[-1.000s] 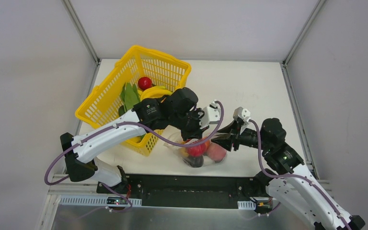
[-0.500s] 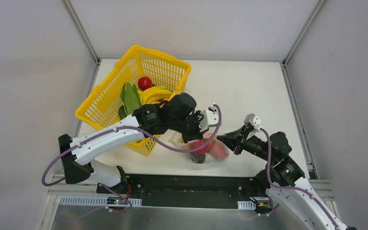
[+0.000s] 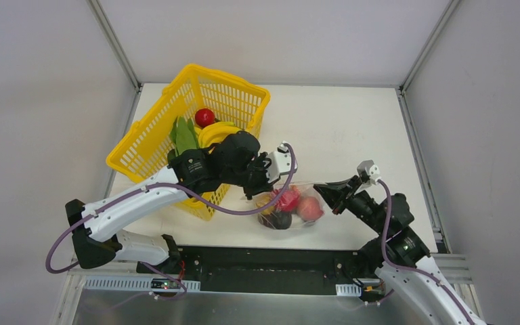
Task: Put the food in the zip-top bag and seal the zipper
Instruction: Zip the zipper food storage bag at the center of the board.
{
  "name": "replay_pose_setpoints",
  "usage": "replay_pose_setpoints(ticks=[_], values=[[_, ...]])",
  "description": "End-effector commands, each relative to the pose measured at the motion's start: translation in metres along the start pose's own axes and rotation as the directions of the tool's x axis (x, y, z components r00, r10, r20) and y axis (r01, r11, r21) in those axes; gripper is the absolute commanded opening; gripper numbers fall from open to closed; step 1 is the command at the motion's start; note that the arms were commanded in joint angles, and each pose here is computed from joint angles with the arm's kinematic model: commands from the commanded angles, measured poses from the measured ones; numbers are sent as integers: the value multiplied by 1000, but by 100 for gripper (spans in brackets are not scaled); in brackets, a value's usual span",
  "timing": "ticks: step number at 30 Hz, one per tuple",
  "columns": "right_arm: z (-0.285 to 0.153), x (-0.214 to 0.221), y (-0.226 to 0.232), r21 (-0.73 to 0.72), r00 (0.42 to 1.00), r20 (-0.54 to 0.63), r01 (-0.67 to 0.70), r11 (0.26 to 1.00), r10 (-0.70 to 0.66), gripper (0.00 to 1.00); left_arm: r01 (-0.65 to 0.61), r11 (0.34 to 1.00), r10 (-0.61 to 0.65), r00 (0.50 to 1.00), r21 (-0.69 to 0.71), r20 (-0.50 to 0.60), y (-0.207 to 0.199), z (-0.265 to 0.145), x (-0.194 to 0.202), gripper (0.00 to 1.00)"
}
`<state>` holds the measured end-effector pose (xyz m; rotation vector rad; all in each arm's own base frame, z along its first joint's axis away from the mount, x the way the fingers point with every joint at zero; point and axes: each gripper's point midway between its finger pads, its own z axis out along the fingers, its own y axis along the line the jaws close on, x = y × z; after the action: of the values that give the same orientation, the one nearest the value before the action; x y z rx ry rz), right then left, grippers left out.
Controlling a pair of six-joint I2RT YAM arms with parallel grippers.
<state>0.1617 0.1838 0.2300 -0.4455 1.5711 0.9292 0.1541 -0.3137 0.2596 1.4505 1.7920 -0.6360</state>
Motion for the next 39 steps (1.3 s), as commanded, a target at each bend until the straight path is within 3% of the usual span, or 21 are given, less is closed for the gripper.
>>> replay_pose_setpoints(ticks=[1, 13, 24, 27, 33, 36, 39], values=[[-7, -41, -19, 149, 990, 143, -27, 988, 5, 0, 7, 997, -14, 996, -73, -88, 10, -24, 26, 0], [-19, -50, -25, 213, 988, 157, -33, 976, -1, 0, -3, 989, -22, 985, -145, -170, 19, -44, 59, 0], [-18, -51, -24, 212, 988, 152, -36, 977, 4, 0, -1, 981, -36, 982, -195, -185, 28, -47, 62, 0], [-17, -53, -20, 193, 989, 146, -34, 981, 6, 0, 32, 972, -68, 987, -233, -147, 35, -44, 59, 12], [-10, -60, -14, 163, 990, 139, -35, 986, 13, 0, 116, 964, -122, 992, -240, -10, 43, -36, 40, 21], [-6, -62, -19, 190, 991, 130, -35, 981, 10, 0, 133, 957, -121, 991, -258, 60, 47, -41, 24, 49], [-2, -68, -23, 213, 991, 131, -27, 977, -1, 0, 150, 957, -113, 981, -249, 158, 46, -49, 5, 61]])
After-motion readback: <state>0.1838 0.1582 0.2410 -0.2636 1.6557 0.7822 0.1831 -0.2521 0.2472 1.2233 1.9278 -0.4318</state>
